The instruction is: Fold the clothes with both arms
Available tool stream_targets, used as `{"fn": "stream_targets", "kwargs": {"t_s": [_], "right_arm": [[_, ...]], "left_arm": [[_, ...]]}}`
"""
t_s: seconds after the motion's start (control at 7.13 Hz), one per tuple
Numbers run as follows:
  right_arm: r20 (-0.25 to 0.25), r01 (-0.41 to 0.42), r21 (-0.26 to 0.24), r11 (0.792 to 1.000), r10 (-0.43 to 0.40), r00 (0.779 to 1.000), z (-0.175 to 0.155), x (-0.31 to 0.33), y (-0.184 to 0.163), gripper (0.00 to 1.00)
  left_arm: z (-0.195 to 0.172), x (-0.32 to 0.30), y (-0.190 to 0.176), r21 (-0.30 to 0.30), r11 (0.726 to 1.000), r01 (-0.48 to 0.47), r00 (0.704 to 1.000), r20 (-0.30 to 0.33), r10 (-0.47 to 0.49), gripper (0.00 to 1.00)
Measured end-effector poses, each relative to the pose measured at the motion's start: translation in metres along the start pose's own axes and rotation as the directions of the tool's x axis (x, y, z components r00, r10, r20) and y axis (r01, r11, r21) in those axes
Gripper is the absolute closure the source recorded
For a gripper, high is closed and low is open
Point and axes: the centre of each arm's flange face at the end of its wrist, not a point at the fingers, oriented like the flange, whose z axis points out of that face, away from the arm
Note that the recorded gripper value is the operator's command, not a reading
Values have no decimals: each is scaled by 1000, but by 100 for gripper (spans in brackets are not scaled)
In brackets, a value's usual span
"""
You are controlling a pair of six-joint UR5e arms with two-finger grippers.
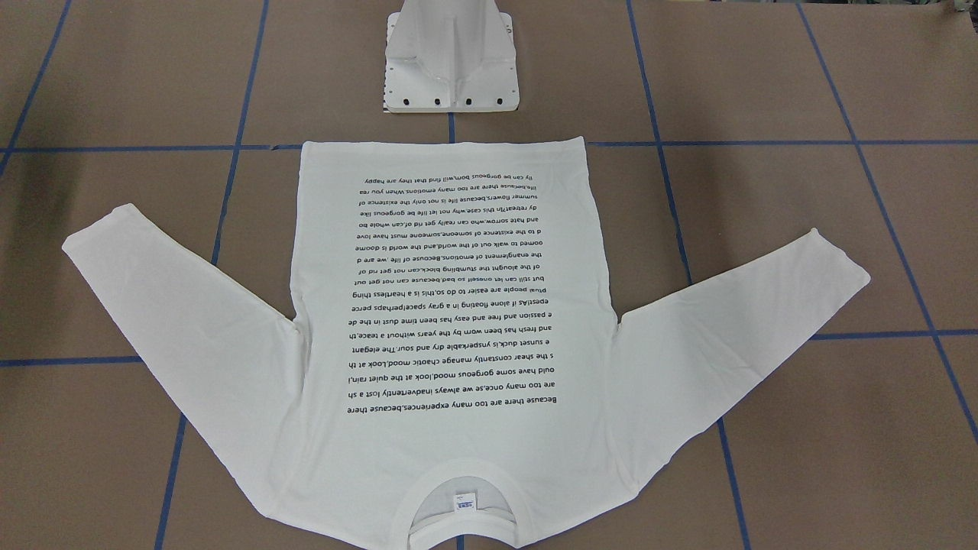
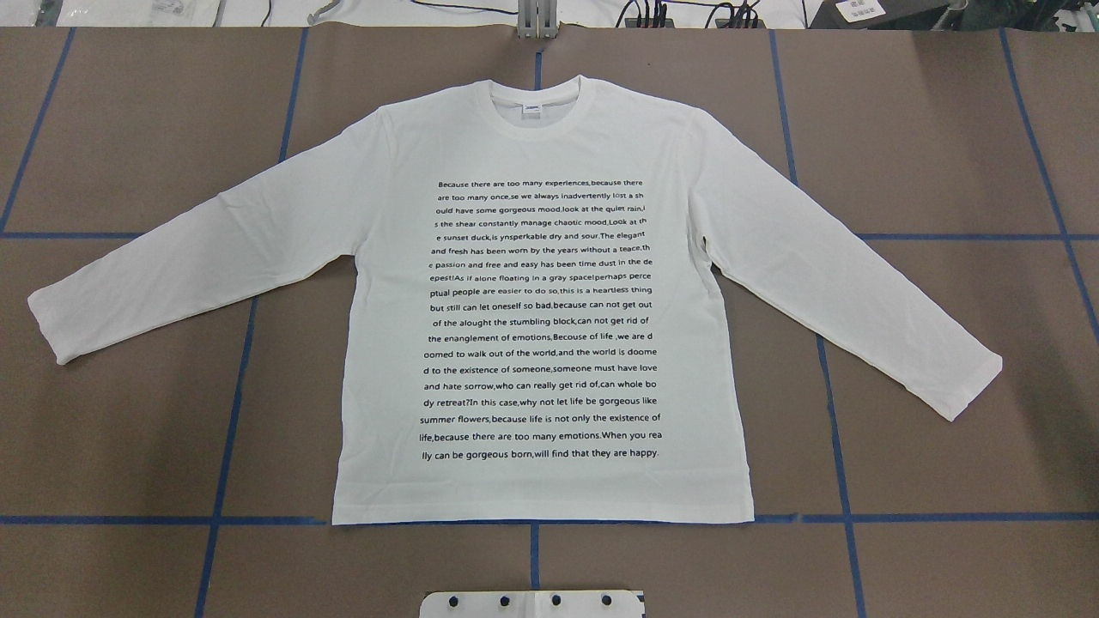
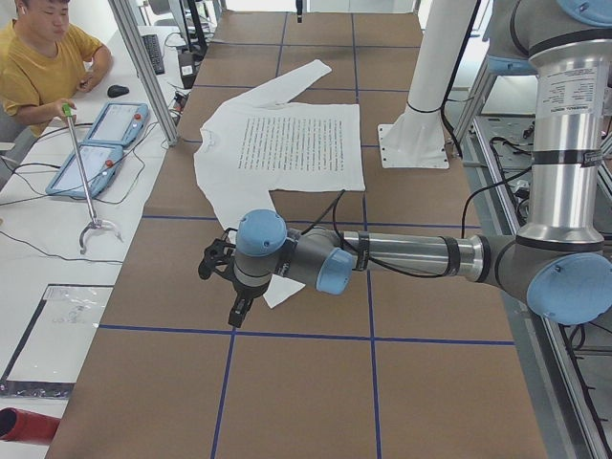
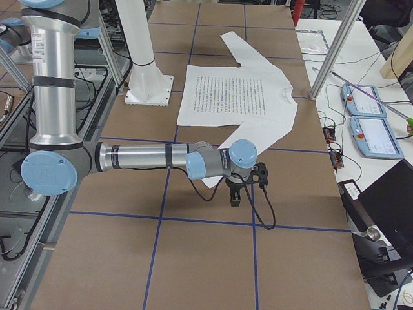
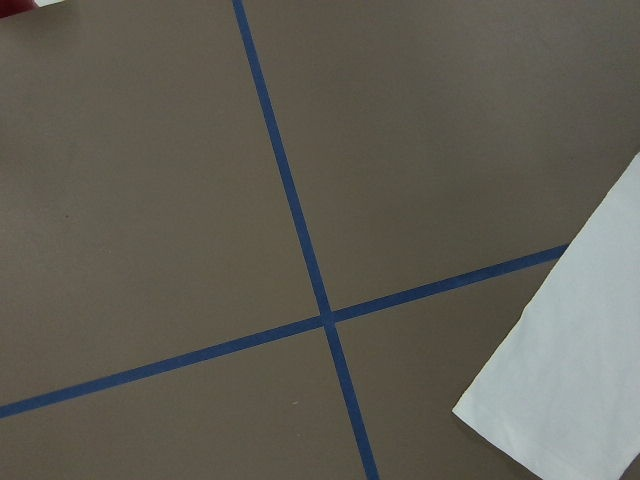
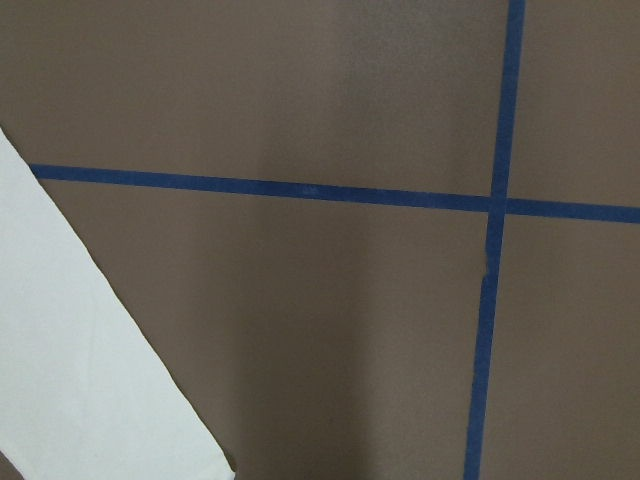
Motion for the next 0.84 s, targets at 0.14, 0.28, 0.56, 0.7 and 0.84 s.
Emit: {"fn": "stream_targets", "kwargs": {"t_s": [0.14, 0.28, 0.56, 0.7, 0.84], "right_arm": [[3, 20, 9, 1000, -20, 1000, 4, -1, 0, 0], [6, 37, 3, 999, -37, 999, 11, -6, 0, 0], [11, 55, -37, 998, -55, 998, 33, -23, 2, 0], [9, 42, -61, 997, -41, 999, 46, -30, 5, 1], [8, 21, -78, 997, -20, 1000, 59, -39, 9, 3]], "left_arm": [[0, 0, 1, 0, 1000, 1, 1000, 0, -1, 0], [0, 0, 1, 0, 1000, 1, 1000, -1, -1, 0], [0, 0, 2, -1, 1000, 1, 1000, -1, -1, 0], [0, 0, 2, -1, 1000, 1, 1000, -1, -1, 0], [-1, 1, 2, 1, 1000, -1, 1000, -2, 1, 0]]}}
